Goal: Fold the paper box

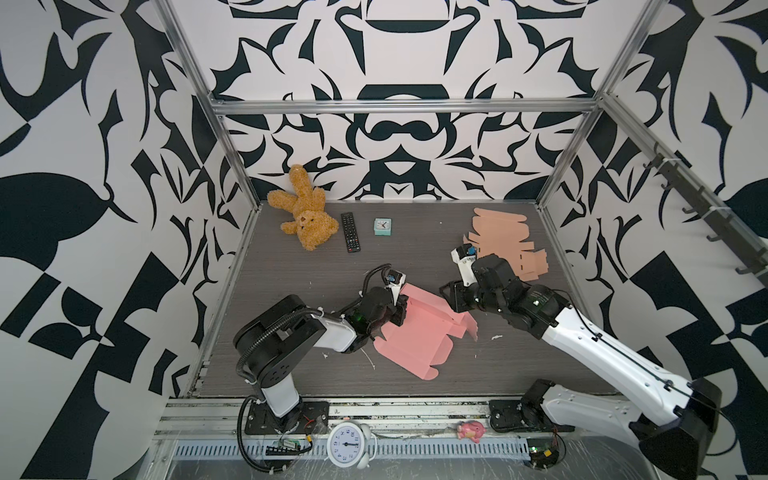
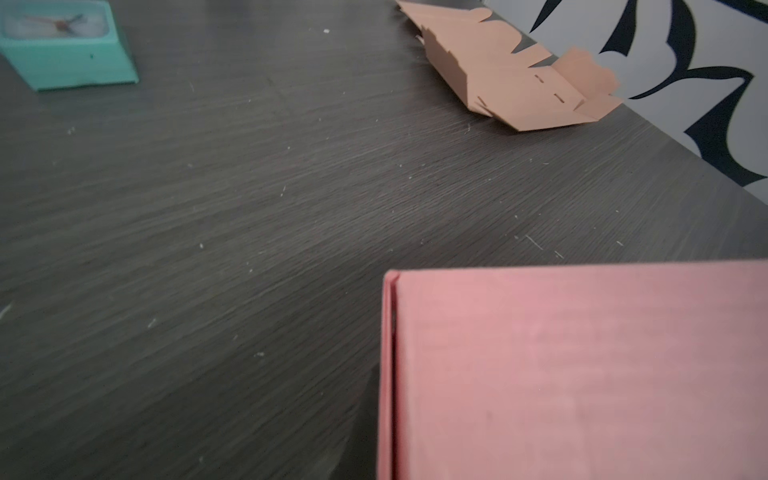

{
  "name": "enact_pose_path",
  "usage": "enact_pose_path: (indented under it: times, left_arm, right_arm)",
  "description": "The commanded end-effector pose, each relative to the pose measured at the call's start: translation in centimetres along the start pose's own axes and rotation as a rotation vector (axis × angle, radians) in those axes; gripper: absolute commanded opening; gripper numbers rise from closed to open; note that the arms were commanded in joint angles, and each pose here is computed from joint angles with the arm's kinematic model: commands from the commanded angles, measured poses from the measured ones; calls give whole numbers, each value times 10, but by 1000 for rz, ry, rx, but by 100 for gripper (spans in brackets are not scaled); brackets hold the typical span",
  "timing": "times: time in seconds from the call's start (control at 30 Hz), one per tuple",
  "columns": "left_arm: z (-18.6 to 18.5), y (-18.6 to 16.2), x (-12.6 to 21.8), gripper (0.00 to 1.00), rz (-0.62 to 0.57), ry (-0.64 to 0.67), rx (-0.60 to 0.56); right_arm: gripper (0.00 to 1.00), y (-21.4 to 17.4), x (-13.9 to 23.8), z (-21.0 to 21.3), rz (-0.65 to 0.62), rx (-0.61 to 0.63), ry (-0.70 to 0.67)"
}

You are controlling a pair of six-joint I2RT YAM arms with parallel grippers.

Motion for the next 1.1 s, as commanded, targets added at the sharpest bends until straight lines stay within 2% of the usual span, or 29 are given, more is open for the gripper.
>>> enact_pose_path:
  times: [0.0, 0.23, 0.53, 1.07]
  left_arm:
    - [6, 2, 4, 9, 38, 78, 86]
    - [8, 15, 17, 8, 40, 167, 98]
    - [9, 24, 36, 7, 48, 218, 109]
    - [-1, 41, 54, 6, 24, 175, 170]
  right_arm:
    - [29, 1, 11, -2, 28, 87, -122]
    - [18, -4, 9, -4, 36, 130, -212]
    - [9, -14, -7, -6, 76, 123, -229]
    - [6, -16, -24, 1, 104, 137, -226]
Point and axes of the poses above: each gripper's point midway between its finger pads, its own x axis back along the fingers, its own z axis along the line the jaws close on, y = z × x, the point moved 5 cm from there along x, back along the fingers, and after that the axes turned 14 degrees about x, right-handed, at the moved point
